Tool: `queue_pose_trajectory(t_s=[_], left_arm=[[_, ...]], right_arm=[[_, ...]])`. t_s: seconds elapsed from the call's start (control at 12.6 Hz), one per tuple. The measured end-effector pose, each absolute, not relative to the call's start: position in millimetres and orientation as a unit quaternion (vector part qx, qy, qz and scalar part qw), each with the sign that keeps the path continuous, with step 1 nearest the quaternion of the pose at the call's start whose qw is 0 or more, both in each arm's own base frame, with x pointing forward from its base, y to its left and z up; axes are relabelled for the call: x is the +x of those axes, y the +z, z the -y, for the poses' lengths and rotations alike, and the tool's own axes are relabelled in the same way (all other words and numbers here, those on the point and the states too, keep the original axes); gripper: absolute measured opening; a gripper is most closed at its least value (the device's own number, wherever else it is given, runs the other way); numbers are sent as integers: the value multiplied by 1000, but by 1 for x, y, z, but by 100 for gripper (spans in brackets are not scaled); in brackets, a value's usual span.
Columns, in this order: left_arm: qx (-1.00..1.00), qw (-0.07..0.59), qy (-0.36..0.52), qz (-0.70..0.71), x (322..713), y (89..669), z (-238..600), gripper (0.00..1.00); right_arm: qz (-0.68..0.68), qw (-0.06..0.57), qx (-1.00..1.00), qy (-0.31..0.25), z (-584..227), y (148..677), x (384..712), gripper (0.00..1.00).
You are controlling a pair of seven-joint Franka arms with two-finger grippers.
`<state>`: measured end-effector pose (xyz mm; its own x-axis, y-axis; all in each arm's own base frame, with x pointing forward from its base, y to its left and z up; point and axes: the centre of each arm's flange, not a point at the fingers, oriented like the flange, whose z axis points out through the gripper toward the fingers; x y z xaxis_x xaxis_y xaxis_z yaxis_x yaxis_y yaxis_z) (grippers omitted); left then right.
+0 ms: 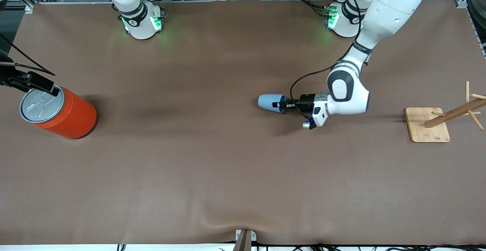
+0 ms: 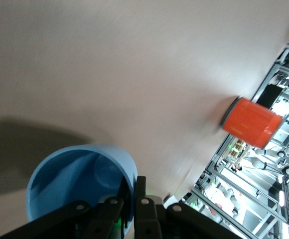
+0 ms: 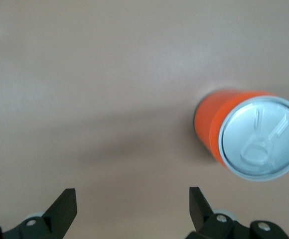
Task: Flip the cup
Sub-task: 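Withdraw the right gripper while the left gripper grasps the cup, then lift the blue cup with the left gripper and turn it upright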
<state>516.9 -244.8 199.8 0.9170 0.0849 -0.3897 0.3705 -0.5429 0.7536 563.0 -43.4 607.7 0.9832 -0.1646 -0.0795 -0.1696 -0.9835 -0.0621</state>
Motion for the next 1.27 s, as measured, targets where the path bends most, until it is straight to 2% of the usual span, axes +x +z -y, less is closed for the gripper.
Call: queue_pose_trajectory(t_s=[0.32,0.55,1.03,1.27], left_arm=[[907,402,-111,-56,563,300,142,5],[952,282,-103,-53,578,341,68,5],[993,98,-52,-46,592,342,18,5],[995,71,-33,-59,594,330,31,5]], right_arm=[[-82,11,-997,4,50,649,567,100],[-87,16,-996,8,55,655,568,100],[-89,31,-995,-10,54,656,557,100],[-91,30,-995,-26,54,656,541,100]])
